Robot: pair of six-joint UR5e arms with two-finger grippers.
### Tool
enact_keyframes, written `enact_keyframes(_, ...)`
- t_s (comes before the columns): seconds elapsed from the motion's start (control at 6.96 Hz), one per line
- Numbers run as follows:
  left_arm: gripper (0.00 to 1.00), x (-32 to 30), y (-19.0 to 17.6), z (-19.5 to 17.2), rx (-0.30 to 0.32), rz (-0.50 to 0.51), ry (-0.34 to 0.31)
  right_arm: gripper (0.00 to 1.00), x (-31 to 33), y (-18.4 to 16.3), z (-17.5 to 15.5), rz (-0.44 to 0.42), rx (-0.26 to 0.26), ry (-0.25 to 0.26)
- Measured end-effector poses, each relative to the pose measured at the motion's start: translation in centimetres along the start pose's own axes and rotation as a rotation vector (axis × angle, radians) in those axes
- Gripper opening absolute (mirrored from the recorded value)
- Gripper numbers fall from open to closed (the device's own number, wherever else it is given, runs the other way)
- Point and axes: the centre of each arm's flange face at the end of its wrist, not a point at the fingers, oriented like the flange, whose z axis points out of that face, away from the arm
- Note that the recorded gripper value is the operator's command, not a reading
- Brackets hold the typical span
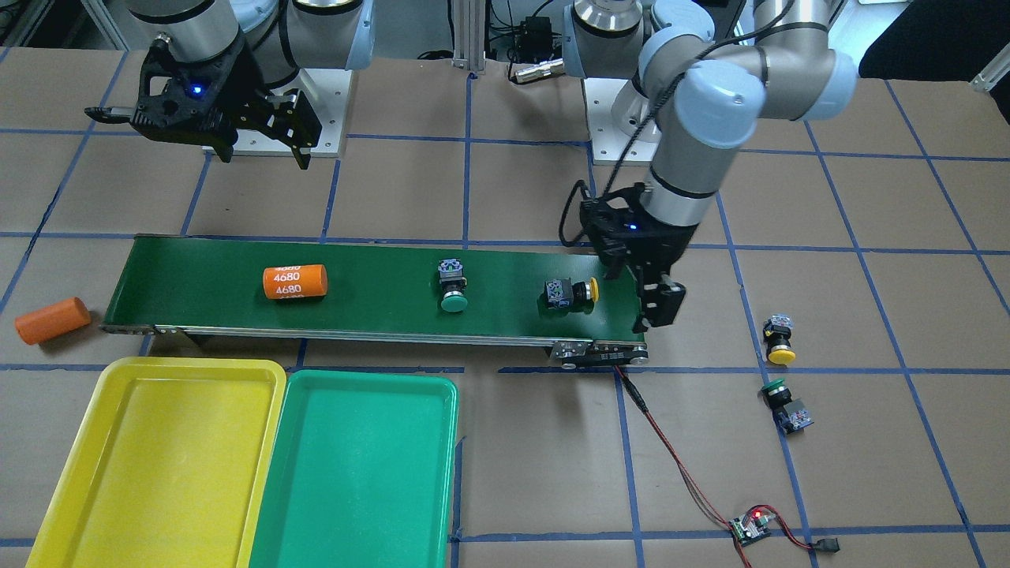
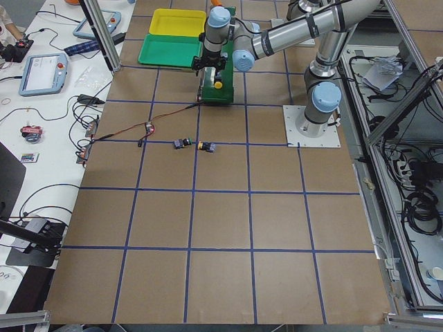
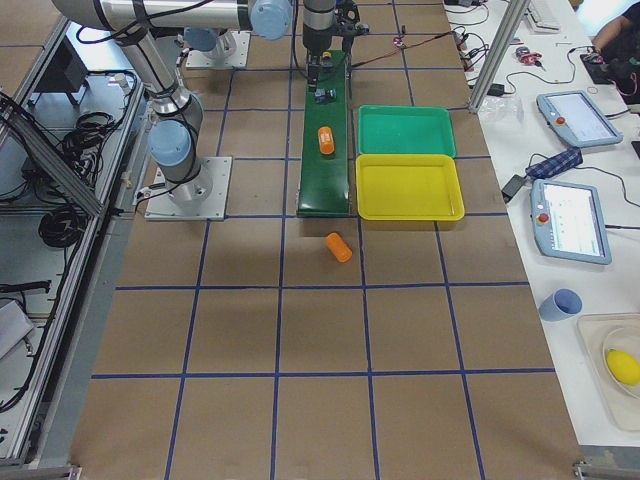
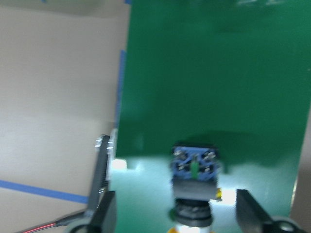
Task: Sort buttons by color to trays
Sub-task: 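Grasp a switch with left gripper while right gripper lowers onto belt switch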
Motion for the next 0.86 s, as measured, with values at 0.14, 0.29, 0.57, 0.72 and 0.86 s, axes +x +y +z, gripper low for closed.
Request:
enact_keyframes(0.14, 1.0, -3.6, 5.1, -0.1, 0.019, -0.177, 0.022, 1.0, 0.0, -0.5, 0.7, 0.007, -0.017, 0.002)
enact_keyframes(0.29, 1.0, -5.8, 9.2, 0.6, 0.017, -0.389, 0.04, 1.0, -0.1, -1.0, 1.3, 0.011, -0.033, 0.0)
enact_keyframes(0.57, 1.0, -9.4, 12.3, 3.3, -0.022, -0.877, 0.067, 1.0, -0.4, -1.9, 2.5, 0.008, -0.049, -0.008)
enact_keyframes(0.72, 1.0, -11.7, 13.3, 4.5, -0.08, -1.069, 0.039, 1.0, -0.7, -2.7, 3.3, 0.007, -0.047, -0.01)
enact_keyframes(0.86, 1.0, -13.8, 14.8, 5.8, -0.165, -1.21, -0.014, 1.0, -0.9, -3.4, 4.3, 0.025, -0.058, -0.008)
